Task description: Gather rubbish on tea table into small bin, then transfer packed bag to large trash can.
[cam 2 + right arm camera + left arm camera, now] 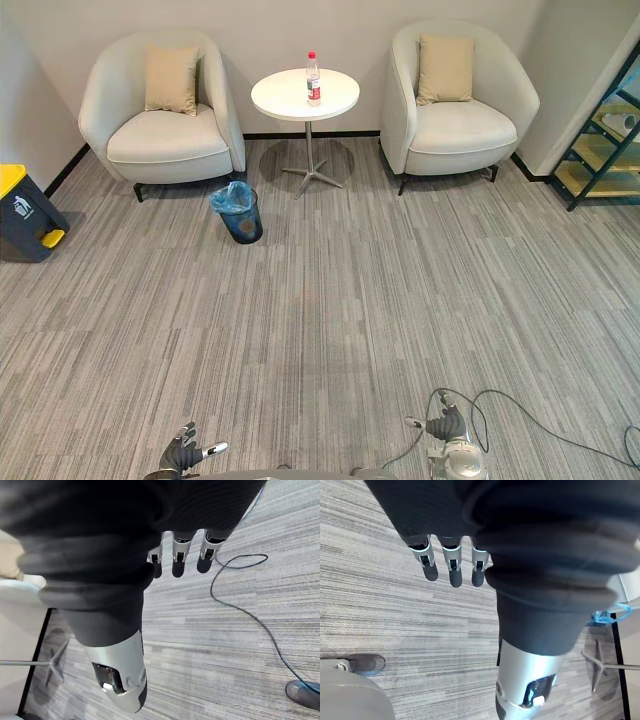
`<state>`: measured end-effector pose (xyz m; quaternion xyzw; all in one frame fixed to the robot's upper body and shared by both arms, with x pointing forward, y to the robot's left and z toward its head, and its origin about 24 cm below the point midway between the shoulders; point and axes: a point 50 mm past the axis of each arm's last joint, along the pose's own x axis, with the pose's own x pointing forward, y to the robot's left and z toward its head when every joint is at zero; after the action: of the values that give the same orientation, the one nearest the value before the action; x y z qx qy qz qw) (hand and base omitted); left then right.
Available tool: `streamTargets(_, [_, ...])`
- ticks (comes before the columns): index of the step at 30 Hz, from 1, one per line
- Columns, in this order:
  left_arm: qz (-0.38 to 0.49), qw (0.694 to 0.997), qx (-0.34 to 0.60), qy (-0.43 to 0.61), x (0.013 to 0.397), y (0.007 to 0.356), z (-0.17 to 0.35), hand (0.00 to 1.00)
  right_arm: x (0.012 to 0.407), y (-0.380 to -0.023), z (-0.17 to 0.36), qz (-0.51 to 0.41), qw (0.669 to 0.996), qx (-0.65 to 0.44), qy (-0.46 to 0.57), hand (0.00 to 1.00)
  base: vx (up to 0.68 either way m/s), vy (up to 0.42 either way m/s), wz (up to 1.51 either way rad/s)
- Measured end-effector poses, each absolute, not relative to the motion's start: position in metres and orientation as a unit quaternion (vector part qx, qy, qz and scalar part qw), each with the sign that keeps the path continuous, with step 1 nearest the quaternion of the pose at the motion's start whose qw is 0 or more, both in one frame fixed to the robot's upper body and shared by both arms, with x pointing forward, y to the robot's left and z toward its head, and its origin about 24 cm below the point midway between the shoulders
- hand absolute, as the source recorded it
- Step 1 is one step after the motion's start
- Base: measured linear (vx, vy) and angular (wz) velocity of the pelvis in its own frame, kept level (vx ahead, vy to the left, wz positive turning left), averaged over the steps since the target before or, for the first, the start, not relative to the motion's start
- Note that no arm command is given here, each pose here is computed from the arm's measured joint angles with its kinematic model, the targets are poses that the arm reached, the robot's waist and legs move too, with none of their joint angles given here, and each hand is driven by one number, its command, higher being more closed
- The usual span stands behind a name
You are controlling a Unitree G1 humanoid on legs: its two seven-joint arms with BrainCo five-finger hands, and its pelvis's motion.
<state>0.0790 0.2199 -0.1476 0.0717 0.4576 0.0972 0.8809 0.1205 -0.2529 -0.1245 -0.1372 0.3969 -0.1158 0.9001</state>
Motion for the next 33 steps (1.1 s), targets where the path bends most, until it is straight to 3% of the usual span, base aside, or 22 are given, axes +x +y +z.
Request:
streamTargets(21, [0.083, 0.901, 0.105, 0.412, 0.095, 0.233, -0.133, 0.0, 0.13, -0.26, -0.117, -0.109, 0.906, -0.152, 0.38, 0.0, 0.01, -0.004, -0.02])
streamTargets(28, [0.099, 0.92, 0.103, 0.366, 0.113, 0.234, -0.119, 0.0, 0.157, -0.258, -0.107, -0.121, 0.917, -0.15, 0.348, 0.0, 0.06, 0.035, -0.2])
streamTargets(33, [0.112, 0.927, 0.117, 0.339, 0.126, 0.245, -0.109, 0.0, 0.151, -0.25, -0.112, -0.126, 0.915, -0.134, 0.36, 0.0, 0.23, 0.057, 0.05])
